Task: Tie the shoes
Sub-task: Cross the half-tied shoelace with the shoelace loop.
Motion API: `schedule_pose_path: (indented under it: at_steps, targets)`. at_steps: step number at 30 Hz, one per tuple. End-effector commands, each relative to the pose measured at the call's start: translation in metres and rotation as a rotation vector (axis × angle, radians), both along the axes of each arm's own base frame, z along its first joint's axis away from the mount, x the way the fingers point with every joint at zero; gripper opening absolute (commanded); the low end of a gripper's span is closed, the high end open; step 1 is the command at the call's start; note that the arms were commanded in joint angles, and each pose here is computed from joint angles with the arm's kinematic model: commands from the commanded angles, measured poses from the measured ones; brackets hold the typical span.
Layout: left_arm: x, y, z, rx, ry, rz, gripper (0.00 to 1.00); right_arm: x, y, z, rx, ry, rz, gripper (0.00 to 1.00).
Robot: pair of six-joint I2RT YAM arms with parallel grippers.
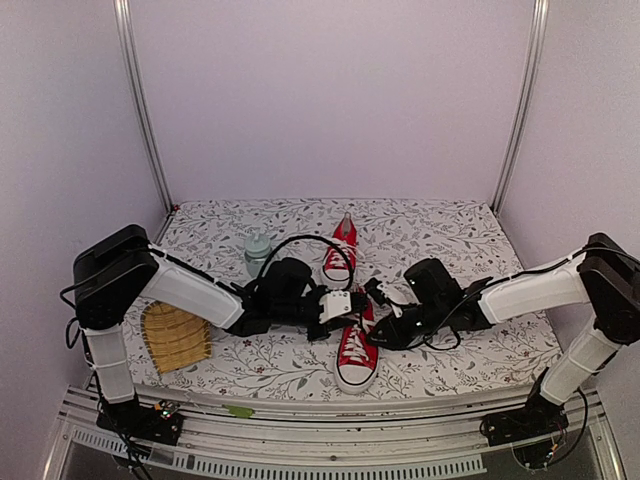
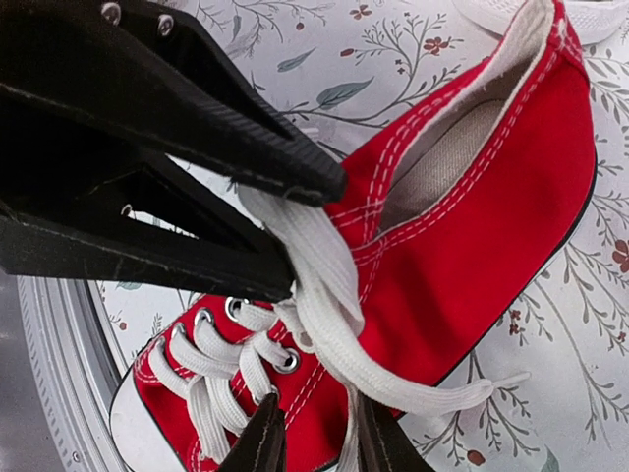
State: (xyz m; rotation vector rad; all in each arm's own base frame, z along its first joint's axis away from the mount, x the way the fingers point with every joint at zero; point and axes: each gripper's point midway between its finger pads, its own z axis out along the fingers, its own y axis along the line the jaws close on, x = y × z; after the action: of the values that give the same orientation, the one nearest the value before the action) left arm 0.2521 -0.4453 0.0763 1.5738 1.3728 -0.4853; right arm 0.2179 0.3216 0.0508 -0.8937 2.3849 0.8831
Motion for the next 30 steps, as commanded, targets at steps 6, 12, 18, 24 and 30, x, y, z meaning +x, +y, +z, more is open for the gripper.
schedule_pose_path:
  at_steps: [6, 12, 18, 24, 30]
  targets:
    - [-0.006, -0.003, 0.003, -0.021, 0.002, -0.014, 0.24, 0.012, 0.009, -0.003, 0.003, -0.013, -0.01, 0.11]
    - [-0.006, -0.001, 0.001, -0.018, 0.001, -0.011, 0.25, 0.0, 0.005, 0.002, 0.017, 0.019, 0.017, 0.01]
    - [-0.005, 0.0, 0.001, -0.019, -0.004, -0.003, 0.25, -0.024, 0.014, 0.029, 0.146, 0.072, 0.109, 0.01]
    - [-0.005, 0.001, -0.001, -0.019, -0.004, -0.001, 0.25, -0.033, 0.024, 0.048, 0.222, 0.085, 0.17, 0.01]
    - [-0.004, 0.002, -0.002, -0.016, -0.004, 0.006, 0.25, -0.017, 0.021, 0.056, 0.216, 0.053, 0.123, 0.02]
